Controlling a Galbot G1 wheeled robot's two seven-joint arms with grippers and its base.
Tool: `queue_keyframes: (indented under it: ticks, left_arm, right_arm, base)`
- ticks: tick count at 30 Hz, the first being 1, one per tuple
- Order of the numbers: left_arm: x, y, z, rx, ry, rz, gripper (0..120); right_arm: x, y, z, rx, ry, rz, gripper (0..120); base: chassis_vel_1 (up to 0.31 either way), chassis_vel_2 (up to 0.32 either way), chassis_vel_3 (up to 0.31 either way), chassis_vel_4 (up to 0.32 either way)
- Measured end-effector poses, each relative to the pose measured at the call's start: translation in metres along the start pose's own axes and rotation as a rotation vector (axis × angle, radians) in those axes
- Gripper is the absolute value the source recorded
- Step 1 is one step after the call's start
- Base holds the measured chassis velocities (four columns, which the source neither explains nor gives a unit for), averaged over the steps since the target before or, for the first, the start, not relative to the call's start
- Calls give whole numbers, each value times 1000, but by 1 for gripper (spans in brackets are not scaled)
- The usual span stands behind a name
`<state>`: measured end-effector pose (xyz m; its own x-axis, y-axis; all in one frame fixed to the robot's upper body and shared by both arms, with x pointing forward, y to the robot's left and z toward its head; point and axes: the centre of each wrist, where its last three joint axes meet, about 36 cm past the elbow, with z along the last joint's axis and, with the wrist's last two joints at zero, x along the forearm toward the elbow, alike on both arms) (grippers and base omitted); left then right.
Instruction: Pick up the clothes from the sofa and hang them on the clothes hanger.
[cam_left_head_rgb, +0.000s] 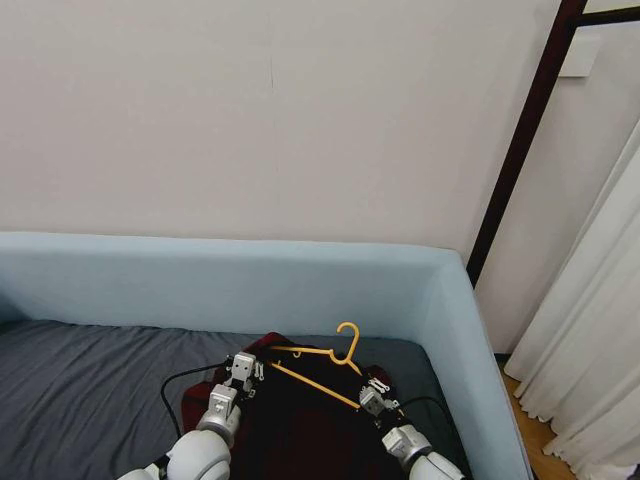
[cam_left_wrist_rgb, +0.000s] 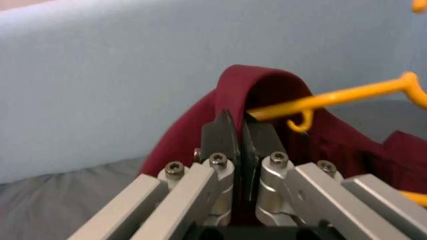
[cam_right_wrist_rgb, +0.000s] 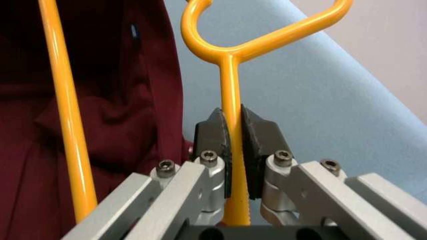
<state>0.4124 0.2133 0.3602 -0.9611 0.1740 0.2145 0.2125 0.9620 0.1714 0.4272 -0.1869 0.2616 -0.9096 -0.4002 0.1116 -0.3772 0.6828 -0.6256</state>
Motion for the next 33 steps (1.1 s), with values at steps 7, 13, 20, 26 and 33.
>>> queue_keyframes:
  ticks: [7,13,20,26,33]
  left_arm:
    - [-2,-20,0,-16,19,45,0]
    - [-9,-27,-6,-18,18,49,0]
    - [-8,-38,-19,-4,-6,63,0]
    - [2,-46,-25,-17,-36,88,0]
    - [2,-55,-29,-28,-55,116,0]
  right_arm:
    - [-10,-2,-2,34,-14,15,4]
    - [-14,2,-4,98,-50,12,4]
    - [-22,0,-5,157,-67,30,4]
    - [-32,-4,-8,175,-63,38,4]
    - [-34,2,-13,174,-66,24,4]
  base:
    - [0,0,0,0]
    - [0,0,0,0]
    - [0,0,0,0]
    - [0,0,0,0]
    - [0,0,0,0]
